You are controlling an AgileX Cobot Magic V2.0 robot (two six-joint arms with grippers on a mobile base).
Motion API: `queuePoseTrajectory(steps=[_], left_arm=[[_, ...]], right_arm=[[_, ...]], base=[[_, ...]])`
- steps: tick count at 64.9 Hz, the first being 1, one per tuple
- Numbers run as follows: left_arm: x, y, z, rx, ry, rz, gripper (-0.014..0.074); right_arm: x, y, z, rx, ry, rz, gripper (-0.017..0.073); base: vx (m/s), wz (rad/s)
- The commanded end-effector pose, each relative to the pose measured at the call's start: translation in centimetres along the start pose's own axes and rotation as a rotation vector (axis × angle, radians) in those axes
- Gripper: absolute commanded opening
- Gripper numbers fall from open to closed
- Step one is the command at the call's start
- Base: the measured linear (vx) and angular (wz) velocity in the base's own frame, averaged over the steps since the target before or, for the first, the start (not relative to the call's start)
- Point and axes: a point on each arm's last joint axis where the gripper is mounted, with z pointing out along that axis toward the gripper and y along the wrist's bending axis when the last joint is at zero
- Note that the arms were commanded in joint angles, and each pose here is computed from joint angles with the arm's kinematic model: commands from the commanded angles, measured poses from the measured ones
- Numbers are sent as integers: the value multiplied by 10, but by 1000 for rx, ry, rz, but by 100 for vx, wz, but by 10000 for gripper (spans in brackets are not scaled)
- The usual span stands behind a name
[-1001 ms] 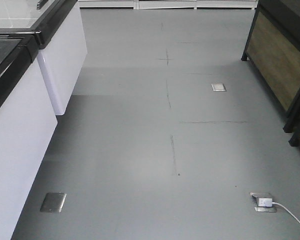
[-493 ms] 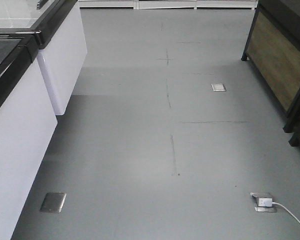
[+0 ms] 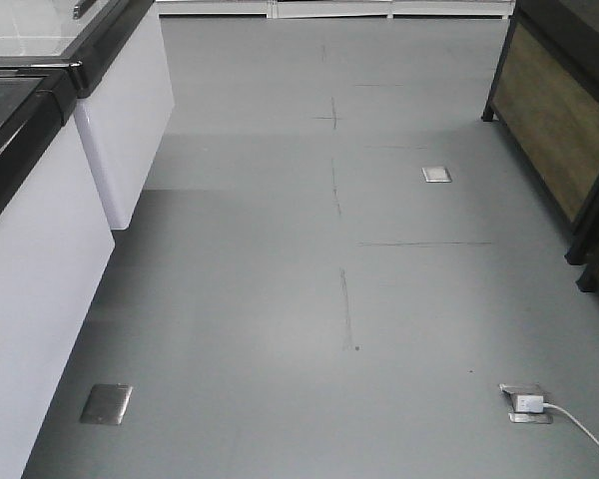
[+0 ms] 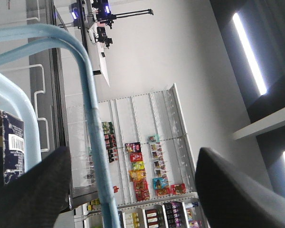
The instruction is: Left arm holds basket, right arm returns cookies
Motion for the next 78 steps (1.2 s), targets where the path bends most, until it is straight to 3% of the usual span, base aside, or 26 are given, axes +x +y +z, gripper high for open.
queuePoseTrajectory(steps=[1, 10, 18, 39, 55, 69, 78], left_arm=[[-2, -16, 5, 133, -27, -47, 523], [0, -10, 15, 174, -19, -147, 523], [1, 0, 24, 172, -15, -203, 523], [9, 7, 34, 237, 39, -234, 523], [11, 11, 36, 219, 53, -238, 503], [11, 13, 38, 213, 52, -238, 404], [12, 18, 41, 197, 52, -238, 286]], right_arm=[[-1, -1, 0, 13, -65, -14, -6], [-1, -1, 0, 13, -65, -14, -6], [-1, -1, 0, 13, -65, -14, -6], [-1, -1, 0, 13, -65, -14, -6], [-1, -1, 0, 13, -65, -14, -6], [-1, -1, 0, 13, -65, -14, -6], [-1, -1, 0, 13, -65, -14, -6]], base=[[0, 0], [0, 0], [0, 0], [0, 0], [0, 0], [0, 0], [0, 0]])
